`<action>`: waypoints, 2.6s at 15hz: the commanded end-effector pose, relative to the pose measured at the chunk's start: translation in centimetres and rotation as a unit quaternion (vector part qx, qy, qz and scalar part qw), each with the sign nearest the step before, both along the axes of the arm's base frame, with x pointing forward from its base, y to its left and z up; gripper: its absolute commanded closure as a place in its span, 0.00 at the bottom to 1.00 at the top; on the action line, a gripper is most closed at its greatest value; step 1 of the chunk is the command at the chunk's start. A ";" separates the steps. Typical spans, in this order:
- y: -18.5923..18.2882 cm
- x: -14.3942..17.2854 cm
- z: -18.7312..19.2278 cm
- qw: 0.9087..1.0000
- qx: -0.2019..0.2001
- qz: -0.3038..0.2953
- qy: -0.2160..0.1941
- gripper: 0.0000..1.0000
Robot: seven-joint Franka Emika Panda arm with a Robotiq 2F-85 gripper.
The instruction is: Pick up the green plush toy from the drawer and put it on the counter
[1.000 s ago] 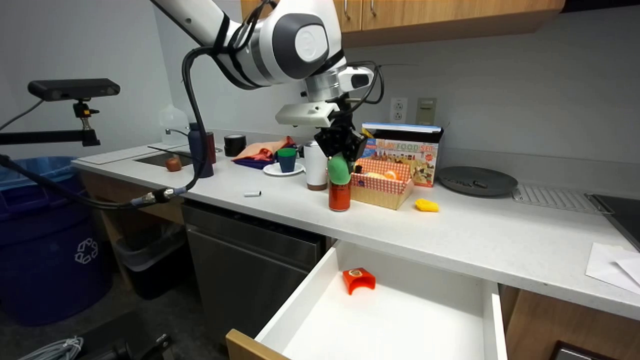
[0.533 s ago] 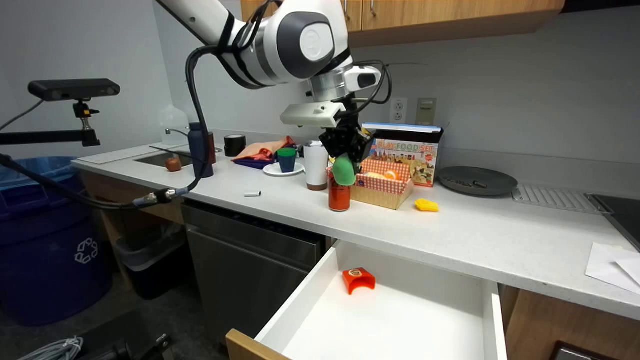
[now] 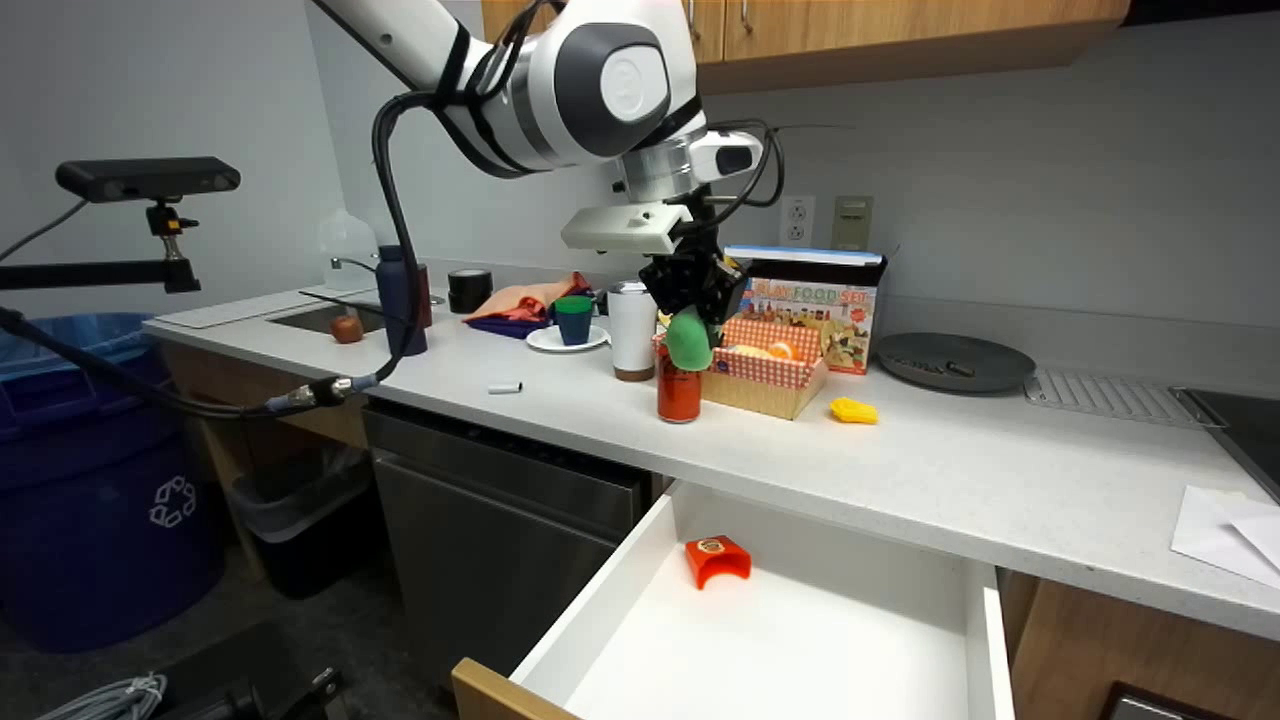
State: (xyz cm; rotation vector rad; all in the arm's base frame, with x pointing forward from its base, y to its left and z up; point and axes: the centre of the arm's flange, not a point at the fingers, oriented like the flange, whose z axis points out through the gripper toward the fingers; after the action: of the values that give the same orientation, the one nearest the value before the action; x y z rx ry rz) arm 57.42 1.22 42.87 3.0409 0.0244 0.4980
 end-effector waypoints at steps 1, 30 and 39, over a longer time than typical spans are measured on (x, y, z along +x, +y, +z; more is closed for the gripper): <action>0.2 0.4 0.3 1.000 -0.004 0.004 -0.008 0.96; 8.0 20.5 3.2 0.993 0.001 0.072 -0.095 0.00; 1.5 11.5 7.6 0.998 -0.062 0.007 0.012 0.00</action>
State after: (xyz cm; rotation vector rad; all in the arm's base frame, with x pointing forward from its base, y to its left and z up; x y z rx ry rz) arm 73.68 5.20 49.38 2.9608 0.1270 0.5259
